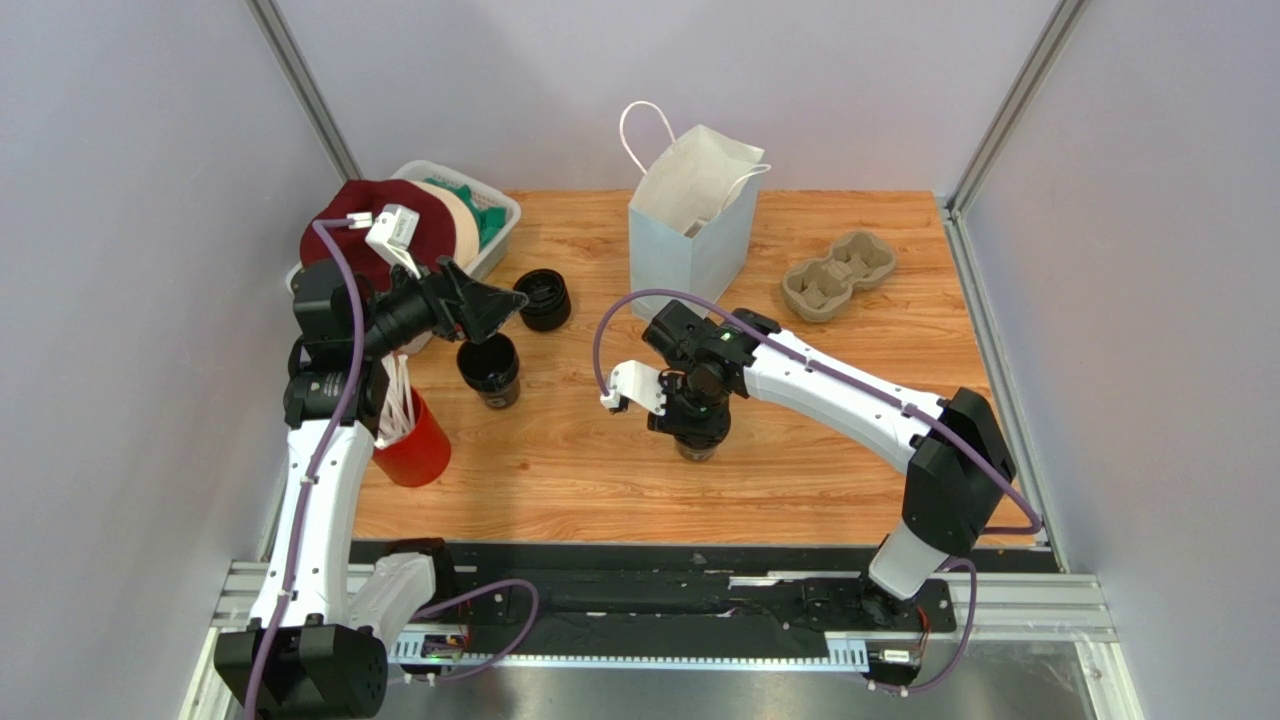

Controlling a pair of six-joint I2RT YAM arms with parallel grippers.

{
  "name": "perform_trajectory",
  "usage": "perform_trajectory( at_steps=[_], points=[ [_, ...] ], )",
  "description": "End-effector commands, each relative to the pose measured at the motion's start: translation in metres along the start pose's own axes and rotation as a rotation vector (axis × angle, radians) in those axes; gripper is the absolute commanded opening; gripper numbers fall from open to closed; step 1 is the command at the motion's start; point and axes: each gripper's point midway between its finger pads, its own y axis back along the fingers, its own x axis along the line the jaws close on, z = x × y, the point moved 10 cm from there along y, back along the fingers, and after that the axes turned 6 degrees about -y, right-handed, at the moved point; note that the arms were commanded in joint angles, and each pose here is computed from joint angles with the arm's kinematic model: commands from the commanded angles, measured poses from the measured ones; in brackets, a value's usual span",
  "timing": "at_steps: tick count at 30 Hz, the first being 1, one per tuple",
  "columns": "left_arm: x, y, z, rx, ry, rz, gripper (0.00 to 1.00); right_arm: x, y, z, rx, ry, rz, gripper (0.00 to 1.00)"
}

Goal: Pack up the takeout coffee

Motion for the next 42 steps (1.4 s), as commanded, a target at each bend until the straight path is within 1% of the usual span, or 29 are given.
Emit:
perform_trajectory(
  at_steps=[1,4,10,12,14,15,17,19,20,21,22,23,24,26,27,29,30,31,32,33,35,36,38,40,42],
  points=[
    [-0.002,0.001,0.005,-0.024,-0.019,-0.015,0.97,0.0,0.004,0.004,-0.044,0.025,-0.015,0.29],
    [-0.001,0.001,0.005,-0.025,-0.021,-0.016,0.97,0.0,0.008,0.005,-0.06,0.027,-0.024,0.35],
    [-0.001,0.002,0.005,-0.024,-0.019,-0.014,0.97,0.001,0.026,0.008,-0.115,0.031,-0.076,0.39],
    [-0.001,0.001,0.005,-0.024,-0.022,-0.015,0.98,0.002,0.033,0.008,-0.138,0.031,-0.09,0.45],
    [-0.001,0.001,0.005,-0.022,-0.019,-0.016,0.98,0.003,0.046,0.009,-0.179,0.029,-0.106,0.47],
    [-0.002,0.002,0.004,-0.02,-0.021,-0.022,0.98,0.004,0.049,0.01,-0.193,0.032,-0.11,0.51],
    [-0.003,0.002,0.005,-0.019,-0.024,-0.028,0.98,0.004,0.06,0.009,-0.226,0.022,-0.131,0.52],
    [-0.004,0.003,0.006,-0.014,-0.023,-0.033,0.99,0.0,0.069,0.007,-0.253,0.001,-0.153,0.61],
    [-0.005,0.003,0.006,-0.011,-0.024,-0.037,0.99,-0.001,0.078,0.006,-0.281,-0.014,-0.175,0.64],
    [-0.005,0.002,0.006,-0.003,-0.029,-0.039,0.99,-0.003,0.083,0.006,-0.303,-0.029,-0.196,0.69],
    [-0.007,0.002,0.006,0.015,-0.027,-0.04,0.99,-0.009,0.09,0.002,-0.319,-0.058,-0.221,0.73],
    [-0.009,0.0,0.005,0.029,-0.033,-0.041,0.99,-0.011,0.097,0.0,-0.34,-0.073,-0.241,0.73],
    [-0.012,-0.006,0.002,0.057,-0.072,-0.043,0.99,-0.011,0.106,-0.003,-0.373,-0.093,-0.273,0.78],
    [-0.021,-0.011,0.001,0.111,-0.095,-0.055,0.99,-0.017,0.118,-0.013,-0.406,-0.144,-0.322,0.8],
    [-0.027,-0.021,-0.005,0.152,-0.137,-0.072,0.99,-0.015,0.124,-0.019,-0.441,-0.171,-0.343,0.82],
    [-0.035,-0.029,-0.008,0.208,-0.165,-0.087,0.99,-0.018,0.131,-0.031,-0.468,-0.23,-0.377,0.82],
    [-0.039,-0.042,-0.017,0.263,-0.191,-0.105,0.99,-0.018,0.134,-0.034,-0.496,-0.253,-0.395,0.82],
    [-0.043,-0.046,-0.018,0.298,-0.199,-0.118,0.99,-0.015,0.135,-0.045,-0.514,-0.307,-0.409,0.82],
    [-0.051,-0.055,-0.025,0.34,-0.236,-0.158,0.99,-0.014,0.137,-0.05,-0.534,-0.329,-0.422,0.82],
    [-0.046,-0.069,-0.035,0.407,-0.23,-0.15,0.99,-0.014,0.138,-0.054,-0.562,-0.349,-0.439,0.83],
    [-0.056,-0.084,-0.047,0.493,-0.257,-0.194,0.99,-0.01,0.135,-0.07,-0.585,-0.416,-0.466,0.84],
    [-0.053,-0.097,-0.059,0.555,-0.231,-0.207,0.99,-0.011,0.134,-0.073,-0.607,-0.431,-0.473,0.84],
    [-0.062,-0.112,-0.077,0.62,-0.229,-0.253,0.99,-0.01,0.131,-0.086,-0.63,-0.501,-0.486,0.85],
    [-0.063,-0.13,-0.096,0.69,-0.223,-0.265,0.99,-0.014,0.131,-0.095,-0.66,-0.551,-0.487,0.85],
    [-0.067,-0.146,-0.113,0.747,-0.201,-0.291,0.99,-0.015,0.124,-0.099,-0.695,-0.6,-0.44,0.84]
  ],
)
